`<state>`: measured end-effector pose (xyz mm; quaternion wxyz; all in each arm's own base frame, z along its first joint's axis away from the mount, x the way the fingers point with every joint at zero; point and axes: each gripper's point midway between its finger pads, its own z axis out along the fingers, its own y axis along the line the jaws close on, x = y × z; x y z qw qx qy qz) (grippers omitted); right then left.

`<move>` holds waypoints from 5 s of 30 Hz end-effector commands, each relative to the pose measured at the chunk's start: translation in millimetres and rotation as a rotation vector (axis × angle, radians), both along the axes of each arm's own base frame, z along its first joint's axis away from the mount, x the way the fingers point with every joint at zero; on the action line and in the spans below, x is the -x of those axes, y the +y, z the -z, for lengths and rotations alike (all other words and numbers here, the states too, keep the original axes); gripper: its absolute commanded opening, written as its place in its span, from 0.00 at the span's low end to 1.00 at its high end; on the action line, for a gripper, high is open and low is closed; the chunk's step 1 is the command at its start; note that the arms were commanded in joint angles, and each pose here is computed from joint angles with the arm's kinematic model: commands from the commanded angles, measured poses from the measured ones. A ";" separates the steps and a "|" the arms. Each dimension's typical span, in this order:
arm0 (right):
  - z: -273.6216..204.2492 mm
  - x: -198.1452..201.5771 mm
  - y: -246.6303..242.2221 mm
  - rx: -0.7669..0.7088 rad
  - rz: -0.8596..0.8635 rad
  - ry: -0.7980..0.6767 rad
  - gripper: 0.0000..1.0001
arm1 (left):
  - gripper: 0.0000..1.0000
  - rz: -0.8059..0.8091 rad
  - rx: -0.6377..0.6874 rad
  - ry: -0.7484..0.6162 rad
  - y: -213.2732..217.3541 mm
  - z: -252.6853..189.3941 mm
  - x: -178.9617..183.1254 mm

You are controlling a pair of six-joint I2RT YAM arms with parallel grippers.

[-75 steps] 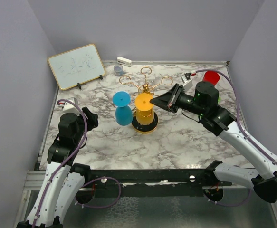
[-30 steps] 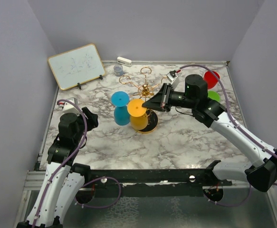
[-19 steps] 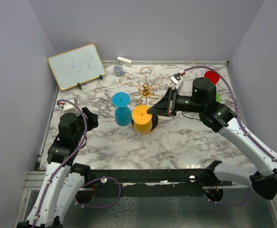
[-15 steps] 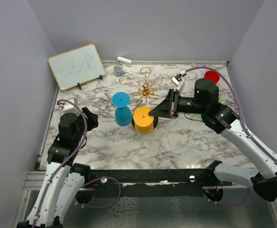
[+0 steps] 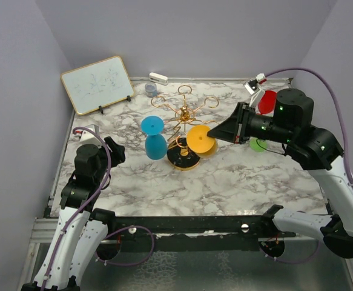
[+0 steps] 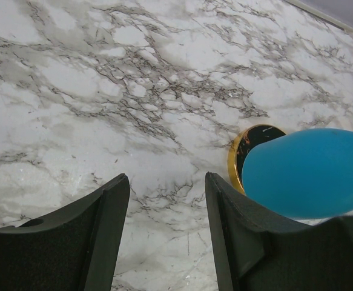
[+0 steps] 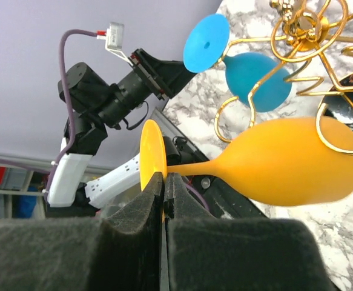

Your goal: Take the wine glass off the wine glass rack

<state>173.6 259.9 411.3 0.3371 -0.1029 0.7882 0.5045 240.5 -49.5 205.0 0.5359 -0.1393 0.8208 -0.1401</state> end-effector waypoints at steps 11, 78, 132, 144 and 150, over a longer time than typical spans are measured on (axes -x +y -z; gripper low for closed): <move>6.2 3.0 -32.9 0.089 0.128 -0.034 0.01 | 0.56 -0.004 0.007 -0.009 0.2 -0.1 -0.5; -64.1 -43.9 67.0 0.306 -0.095 -1.753 0.01 | 0.73 0.653 1.369 -0.031 -128.7 -255.2 55.8; -26.9 20.6 79.8 0.417 -0.047 -1.811 0.40 | 0.00 0.643 1.213 -0.078 -135.7 -193.9 45.1; -38.2 -28.3 27.4 0.640 0.218 -1.411 0.44 | 0.00 0.468 0.829 -0.325 -101.9 -191.6 53.1; -41.1 -72.7 28.5 0.747 0.349 -1.245 0.41 | 0.00 0.352 0.710 -0.403 -75.2 -187.4 70.0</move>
